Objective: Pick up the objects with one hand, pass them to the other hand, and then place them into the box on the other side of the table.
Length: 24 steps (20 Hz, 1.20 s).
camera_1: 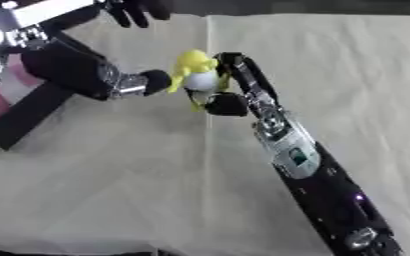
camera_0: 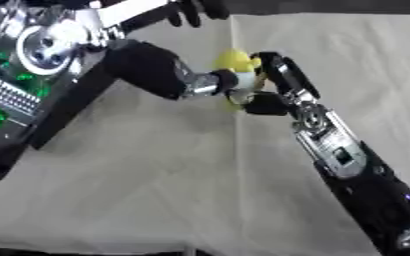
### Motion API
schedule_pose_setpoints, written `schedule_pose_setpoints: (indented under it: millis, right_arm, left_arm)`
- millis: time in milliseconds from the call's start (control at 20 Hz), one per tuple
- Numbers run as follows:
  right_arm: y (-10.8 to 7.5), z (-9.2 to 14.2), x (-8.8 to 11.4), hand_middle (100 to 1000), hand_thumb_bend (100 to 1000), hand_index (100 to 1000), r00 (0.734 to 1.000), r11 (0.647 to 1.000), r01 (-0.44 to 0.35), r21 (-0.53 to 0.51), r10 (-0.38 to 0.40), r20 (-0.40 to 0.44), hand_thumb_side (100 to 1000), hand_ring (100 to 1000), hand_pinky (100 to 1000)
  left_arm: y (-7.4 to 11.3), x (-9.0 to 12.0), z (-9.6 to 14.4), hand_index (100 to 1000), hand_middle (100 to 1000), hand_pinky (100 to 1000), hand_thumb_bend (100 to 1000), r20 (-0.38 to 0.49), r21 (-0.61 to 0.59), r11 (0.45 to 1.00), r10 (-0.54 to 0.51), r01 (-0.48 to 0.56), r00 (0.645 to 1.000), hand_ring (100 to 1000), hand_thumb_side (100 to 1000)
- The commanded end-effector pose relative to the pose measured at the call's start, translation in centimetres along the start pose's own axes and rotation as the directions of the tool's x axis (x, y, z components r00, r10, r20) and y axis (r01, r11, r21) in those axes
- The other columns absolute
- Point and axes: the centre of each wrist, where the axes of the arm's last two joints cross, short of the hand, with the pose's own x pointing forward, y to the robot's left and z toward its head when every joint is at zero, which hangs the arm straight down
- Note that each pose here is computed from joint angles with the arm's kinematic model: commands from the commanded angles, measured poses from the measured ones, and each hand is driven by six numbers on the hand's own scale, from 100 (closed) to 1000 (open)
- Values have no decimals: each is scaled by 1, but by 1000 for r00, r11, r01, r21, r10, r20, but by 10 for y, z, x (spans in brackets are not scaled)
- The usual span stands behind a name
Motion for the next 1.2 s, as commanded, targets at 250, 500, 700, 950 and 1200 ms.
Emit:
schedule_pose_setpoints:
  millis: [250, 500, 700, 950, 1200]
  right_arm:
    - [-1, -8, 15, 485, 356, 512, 997, 998, -54, -45, 57, 60, 100, 641, 779]
    - [3, -9, 17, 485, 353, 512, 994, 996, -74, -56, 79, 79, 100, 640, 780]
    - [6, -9, 19, 485, 353, 512, 993, 996, -77, -46, 81, 92, 100, 638, 779]
    - [10, -10, 20, 485, 354, 512, 992, 997, -77, -28, 80, 101, 100, 638, 779]
    - [6, -5, 20, 484, 354, 511, 990, 996, -85, -15, 86, 109, 100, 637, 778]
  left_arm:
    - [-1, -7, -13, 830, 773, 791, 558, -74, -32, 997, -71, 69, 995, 773, 480]
    - [-6, -14, -22, 826, 773, 795, 545, -114, -33, 995, -98, 95, 989, 774, 467]
    - [-10, -19, -29, 823, 769, 790, 513, -136, -27, 995, -95, 92, 986, 771, 476]
    - [-15, -21, -36, 819, 764, 781, 493, -147, -8, 998, -62, 61, 987, 764, 500]
    - [-19, -22, -40, 810, 757, 774, 495, -145, -9, 999, -36, 35, 989, 758, 509]
